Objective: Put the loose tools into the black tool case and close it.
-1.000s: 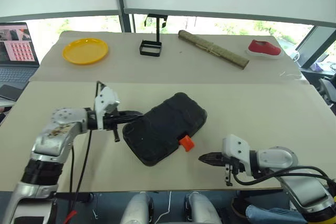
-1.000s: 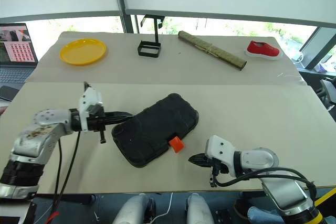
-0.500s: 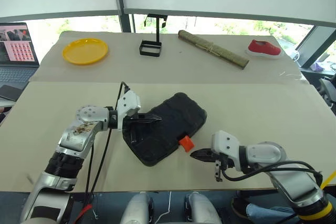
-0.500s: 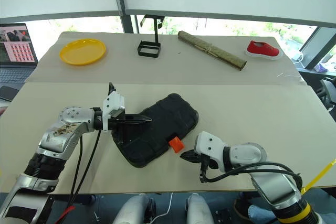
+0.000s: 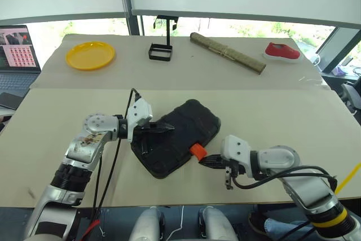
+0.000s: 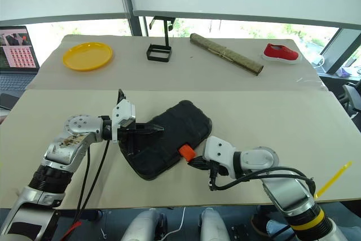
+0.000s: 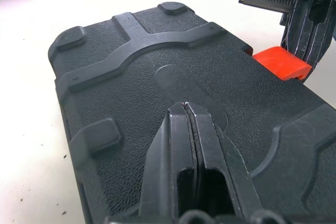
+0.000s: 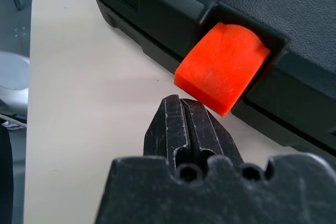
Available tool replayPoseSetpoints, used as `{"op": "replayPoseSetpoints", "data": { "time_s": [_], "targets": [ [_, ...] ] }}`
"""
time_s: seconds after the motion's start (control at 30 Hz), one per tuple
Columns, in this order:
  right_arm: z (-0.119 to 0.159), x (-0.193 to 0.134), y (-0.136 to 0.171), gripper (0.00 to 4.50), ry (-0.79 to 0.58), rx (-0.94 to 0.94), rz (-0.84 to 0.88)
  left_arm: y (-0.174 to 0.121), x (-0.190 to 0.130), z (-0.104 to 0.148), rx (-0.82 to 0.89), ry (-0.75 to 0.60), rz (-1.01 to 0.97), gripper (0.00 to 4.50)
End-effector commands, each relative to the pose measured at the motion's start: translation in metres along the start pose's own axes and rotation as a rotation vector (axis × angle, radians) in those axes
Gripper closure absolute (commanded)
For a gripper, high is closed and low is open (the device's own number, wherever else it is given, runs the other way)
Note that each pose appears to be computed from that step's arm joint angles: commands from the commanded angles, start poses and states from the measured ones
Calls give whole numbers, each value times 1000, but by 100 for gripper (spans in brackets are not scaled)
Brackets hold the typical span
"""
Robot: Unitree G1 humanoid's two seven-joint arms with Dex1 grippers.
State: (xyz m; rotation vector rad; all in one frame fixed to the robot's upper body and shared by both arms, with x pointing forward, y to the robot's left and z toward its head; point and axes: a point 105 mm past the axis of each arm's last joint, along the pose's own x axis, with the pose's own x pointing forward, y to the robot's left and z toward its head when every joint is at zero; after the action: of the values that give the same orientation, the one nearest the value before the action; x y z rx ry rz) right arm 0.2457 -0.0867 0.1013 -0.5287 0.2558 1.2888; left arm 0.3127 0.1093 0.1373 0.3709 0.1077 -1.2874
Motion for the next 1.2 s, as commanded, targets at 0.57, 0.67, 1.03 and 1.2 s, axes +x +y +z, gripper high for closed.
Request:
{"op": "replayPoseSetpoints", "data": {
  "time_s": [0.57,0.67,1.03,1.2],
  "targets": [
    [13,-36,0,450,-68,27,-80,-3,3,-16,-31,40,-12,444],
    [21,-35,-4,450,-106,27,-87,-3,2,-16,-35,43,-15,444],
    [16,-19,-8,450,-99,20,-68,-3,0,-19,-46,50,-5,444],
    [12,-12,-11,450,-90,-1,-65,-2,-1,-19,-46,52,2,444]
  ]
}}
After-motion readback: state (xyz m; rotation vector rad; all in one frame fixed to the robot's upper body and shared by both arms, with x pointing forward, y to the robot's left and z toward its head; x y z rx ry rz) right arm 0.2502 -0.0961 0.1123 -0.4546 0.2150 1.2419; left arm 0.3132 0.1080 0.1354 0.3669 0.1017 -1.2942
